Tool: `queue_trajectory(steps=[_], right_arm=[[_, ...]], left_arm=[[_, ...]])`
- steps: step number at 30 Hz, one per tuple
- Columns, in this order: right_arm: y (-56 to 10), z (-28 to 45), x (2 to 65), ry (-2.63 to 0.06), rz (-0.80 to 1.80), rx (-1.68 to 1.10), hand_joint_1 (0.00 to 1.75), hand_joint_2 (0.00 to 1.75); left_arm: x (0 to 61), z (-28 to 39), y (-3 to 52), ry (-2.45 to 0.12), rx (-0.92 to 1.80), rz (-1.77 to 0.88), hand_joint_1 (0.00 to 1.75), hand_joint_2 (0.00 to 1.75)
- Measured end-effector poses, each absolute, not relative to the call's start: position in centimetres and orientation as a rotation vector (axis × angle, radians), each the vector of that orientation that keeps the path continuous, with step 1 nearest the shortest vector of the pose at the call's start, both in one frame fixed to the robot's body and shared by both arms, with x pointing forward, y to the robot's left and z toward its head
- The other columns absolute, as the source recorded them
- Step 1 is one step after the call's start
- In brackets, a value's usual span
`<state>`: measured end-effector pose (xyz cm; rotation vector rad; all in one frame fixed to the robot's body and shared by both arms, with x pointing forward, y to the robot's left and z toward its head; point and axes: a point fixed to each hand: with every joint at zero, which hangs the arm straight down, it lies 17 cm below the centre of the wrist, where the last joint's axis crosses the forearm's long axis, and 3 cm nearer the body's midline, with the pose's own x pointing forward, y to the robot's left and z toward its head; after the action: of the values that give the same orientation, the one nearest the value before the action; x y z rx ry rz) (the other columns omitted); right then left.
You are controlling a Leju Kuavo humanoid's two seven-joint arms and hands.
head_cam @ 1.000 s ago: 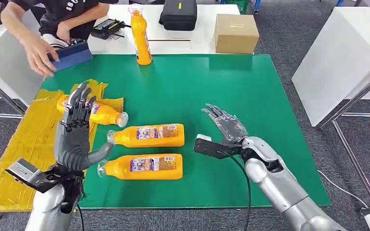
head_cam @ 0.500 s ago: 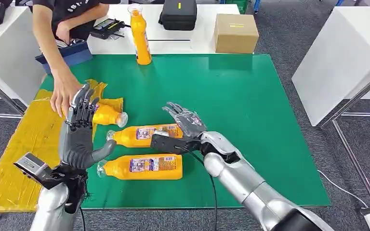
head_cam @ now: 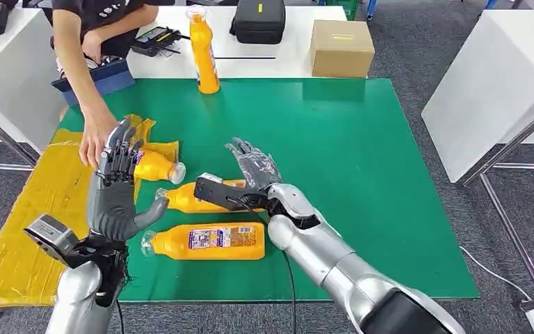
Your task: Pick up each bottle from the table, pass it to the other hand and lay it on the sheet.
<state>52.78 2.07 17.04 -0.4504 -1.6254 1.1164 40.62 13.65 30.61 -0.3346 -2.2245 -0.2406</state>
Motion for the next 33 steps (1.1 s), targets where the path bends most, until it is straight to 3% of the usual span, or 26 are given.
queue_trajectory(steps=[17, 33], right_arm=[[-0.8, 11.8, 53.8, -1.434, 1.156, -0.511, 0.0, 1.75], [0.5, 10.2, 53.0, -1.38, 1.233, -0.493, 0.0, 1.75]], left_arm=[[41.2, 30.3, 13.3, -2.207, -0.352, -0.223, 0.0, 1.75], [42.3, 29.6, 13.0, -2.195, -0.361, -0.212, 0.0, 1.75]])
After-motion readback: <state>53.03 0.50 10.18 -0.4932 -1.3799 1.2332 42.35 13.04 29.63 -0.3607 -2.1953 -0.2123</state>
